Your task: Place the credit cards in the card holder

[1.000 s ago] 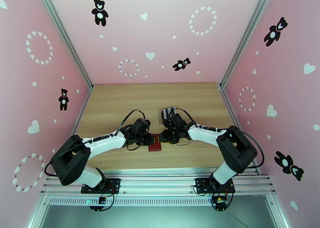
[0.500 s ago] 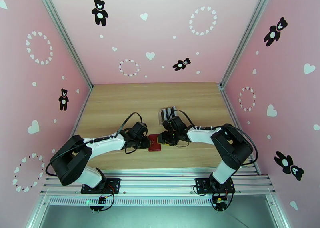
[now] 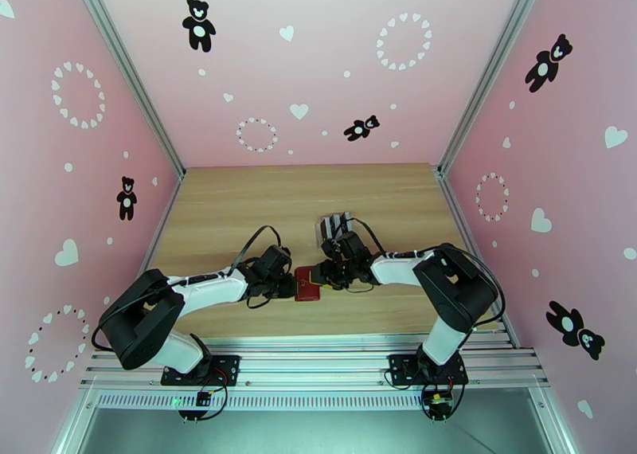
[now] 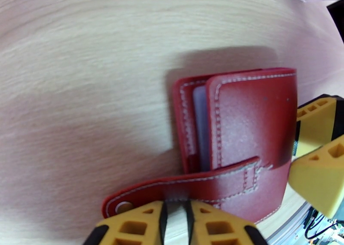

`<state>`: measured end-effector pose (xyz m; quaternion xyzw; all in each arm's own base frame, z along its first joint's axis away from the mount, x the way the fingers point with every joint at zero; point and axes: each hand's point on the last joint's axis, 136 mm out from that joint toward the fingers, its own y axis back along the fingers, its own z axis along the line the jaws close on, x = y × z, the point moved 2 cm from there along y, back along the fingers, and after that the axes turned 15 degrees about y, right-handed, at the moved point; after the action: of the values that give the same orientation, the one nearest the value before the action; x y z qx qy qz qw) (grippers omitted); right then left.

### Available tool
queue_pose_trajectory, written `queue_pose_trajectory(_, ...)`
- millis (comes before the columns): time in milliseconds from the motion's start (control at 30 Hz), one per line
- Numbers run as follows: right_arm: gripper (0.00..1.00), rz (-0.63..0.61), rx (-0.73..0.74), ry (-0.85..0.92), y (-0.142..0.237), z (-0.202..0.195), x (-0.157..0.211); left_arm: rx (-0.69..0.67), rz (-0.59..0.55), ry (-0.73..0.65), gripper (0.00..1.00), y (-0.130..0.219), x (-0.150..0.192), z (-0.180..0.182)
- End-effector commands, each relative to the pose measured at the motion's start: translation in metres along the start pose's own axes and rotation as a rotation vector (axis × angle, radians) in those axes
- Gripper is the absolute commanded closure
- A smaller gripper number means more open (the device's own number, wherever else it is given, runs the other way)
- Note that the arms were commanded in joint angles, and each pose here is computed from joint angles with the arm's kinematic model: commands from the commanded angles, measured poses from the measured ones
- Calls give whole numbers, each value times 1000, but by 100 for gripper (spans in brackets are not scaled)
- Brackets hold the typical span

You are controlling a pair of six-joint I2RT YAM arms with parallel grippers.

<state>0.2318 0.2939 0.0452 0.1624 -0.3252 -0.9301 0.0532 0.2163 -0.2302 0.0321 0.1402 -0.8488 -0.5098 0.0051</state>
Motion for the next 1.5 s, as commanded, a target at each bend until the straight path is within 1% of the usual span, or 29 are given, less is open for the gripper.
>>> queue_pose_trajectory(0, 54, -3, -49, 9, -5, 7, -1, -53, 51, 33, 76, -12, 13, 22)
queue_pose_trajectory(467, 58, -27, -126, 43, -8, 28, -12, -32, 54, 45, 76, -13, 14, 20)
queue_pose_trajectory(600, 63, -25, -130, 43, -9, 30, -12, -31, 51, 47, 76, -13, 14, 20)
queue_pose_trajectory(733, 72, -30, -133, 45, -7, 32, -13, -24, 48, 48, 76, -11, 13, 18)
queue_pose_trajectory(833, 74, -38, -128, 62, -2, 37, -15, -20, 41, 45, 76, -8, 11, 16)
queue_pose_trajectory(1033, 88, -37, -68, 112, 16, 48, -20, -5, 17, 38, 76, 5, 3, 9)
queue_pose_trajectory(1233, 100, -43, 42, 183, 42, 58, -25, 5, -26, 40, 76, 21, -9, 5)
queue_pose_trajectory(1467, 100, 11, 330, 274, 76, 54, -25, 20, -75, 49, 75, 37, -19, 5)
